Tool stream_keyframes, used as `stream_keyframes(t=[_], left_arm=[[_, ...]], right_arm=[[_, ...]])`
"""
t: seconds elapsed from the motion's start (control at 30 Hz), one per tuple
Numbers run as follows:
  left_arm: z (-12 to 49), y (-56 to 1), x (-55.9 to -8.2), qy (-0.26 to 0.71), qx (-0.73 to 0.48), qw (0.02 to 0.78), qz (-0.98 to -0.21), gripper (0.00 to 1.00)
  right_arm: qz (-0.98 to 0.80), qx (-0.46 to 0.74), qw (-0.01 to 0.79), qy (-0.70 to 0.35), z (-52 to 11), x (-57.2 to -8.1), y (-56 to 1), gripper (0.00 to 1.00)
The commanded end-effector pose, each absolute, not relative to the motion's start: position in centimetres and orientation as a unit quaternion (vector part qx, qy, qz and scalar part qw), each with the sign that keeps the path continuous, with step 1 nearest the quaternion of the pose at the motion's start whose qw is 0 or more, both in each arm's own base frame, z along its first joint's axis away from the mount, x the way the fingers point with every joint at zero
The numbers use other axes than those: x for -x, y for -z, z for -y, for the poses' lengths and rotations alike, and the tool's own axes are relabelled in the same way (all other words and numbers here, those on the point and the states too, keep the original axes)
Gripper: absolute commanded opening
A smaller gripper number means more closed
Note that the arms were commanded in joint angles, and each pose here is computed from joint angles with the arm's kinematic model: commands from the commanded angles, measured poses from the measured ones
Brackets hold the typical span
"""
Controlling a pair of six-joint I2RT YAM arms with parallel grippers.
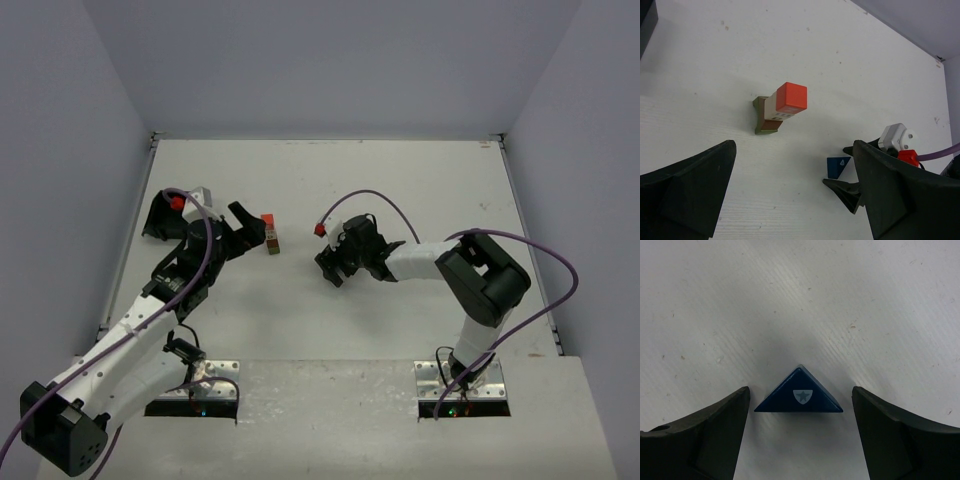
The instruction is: Build the wood block tower
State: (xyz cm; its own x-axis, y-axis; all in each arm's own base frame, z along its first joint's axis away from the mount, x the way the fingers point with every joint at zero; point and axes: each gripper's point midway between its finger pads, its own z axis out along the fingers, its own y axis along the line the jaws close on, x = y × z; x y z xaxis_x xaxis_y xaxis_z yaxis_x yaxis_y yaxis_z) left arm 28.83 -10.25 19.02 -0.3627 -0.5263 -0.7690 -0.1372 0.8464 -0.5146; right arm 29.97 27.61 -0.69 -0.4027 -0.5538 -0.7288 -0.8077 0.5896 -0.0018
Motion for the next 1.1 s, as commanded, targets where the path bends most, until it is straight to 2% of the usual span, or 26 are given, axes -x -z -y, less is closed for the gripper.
stream_keyframes(t=[0.0, 0.03, 0.13, 0.3, 0.33, 0.4, 0.53, 0.67, 0.83, 1.07], left_arm=[[10.2, -21.8, -29.6, 0.196, 0.211, 0.552, -0.783, 1.0], [10.2, -21.9, -29.6, 0.196, 0.212, 0.552, -0.782, 1.0], [10.2, -22.0, -29.5, 0.196, 0.211, 0.553, -0.782, 1.0], [10.4, -22.0, -29.4, 0.201, 0.207, 0.551, -0.782, 1.0], [10.5, -22.0, -29.4, 0.204, 0.205, 0.55, -0.783, 1.0], [10.9, -22.0, -29.4, 0.211, 0.198, 0.548, -0.785, 1.0], [13.0, -22.5, -29.2, 0.254, 0.152, 0.54, -0.788, 1.0], [16.0, -22.9, -28.5, 0.313, 0.088, 0.524, -0.787, 1.0], [21.9, -24.0, -25.9, 0.454, -0.04, 0.472, -0.755, 1.0], [25.3, -22.8, -23.8, 0.525, -0.107, 0.404, -0.741, 1.0]], right_arm=[[-0.81, 0.421, 0.364, -0.183, -28.2, -30.4, 0.2, 0.79], [-0.811, 0.421, 0.363, -0.184, -28.1, -30.3, 0.3, 0.77], [-0.811, 0.42, 0.362, -0.184, -27.9, -29.9, 0.2, 0.6], [-0.811, 0.419, 0.364, -0.186, -27.7, -29.7, 0.4, 0.44], [-0.808, 0.421, 0.366, -0.191, -27.8, -29.5, 0.1, 0.36], [-0.799, 0.422, 0.379, -0.201, -28.1, -29.5, -0.7, 0.3], [-0.762, 0.437, 0.419, -0.23, -28.1, -28.0, -2.4, 0.27], [-0.684, 0.452, 0.505, -0.269, -28.9, -27.0, -7.1, 0.26], [-0.612, 0.466, 0.556, -0.314, -29.2, -24.5, -11.8, 0.24], [-0.522, 0.483, 0.618, -0.335, -28.8, -22.0, -16.8, 0.25]])
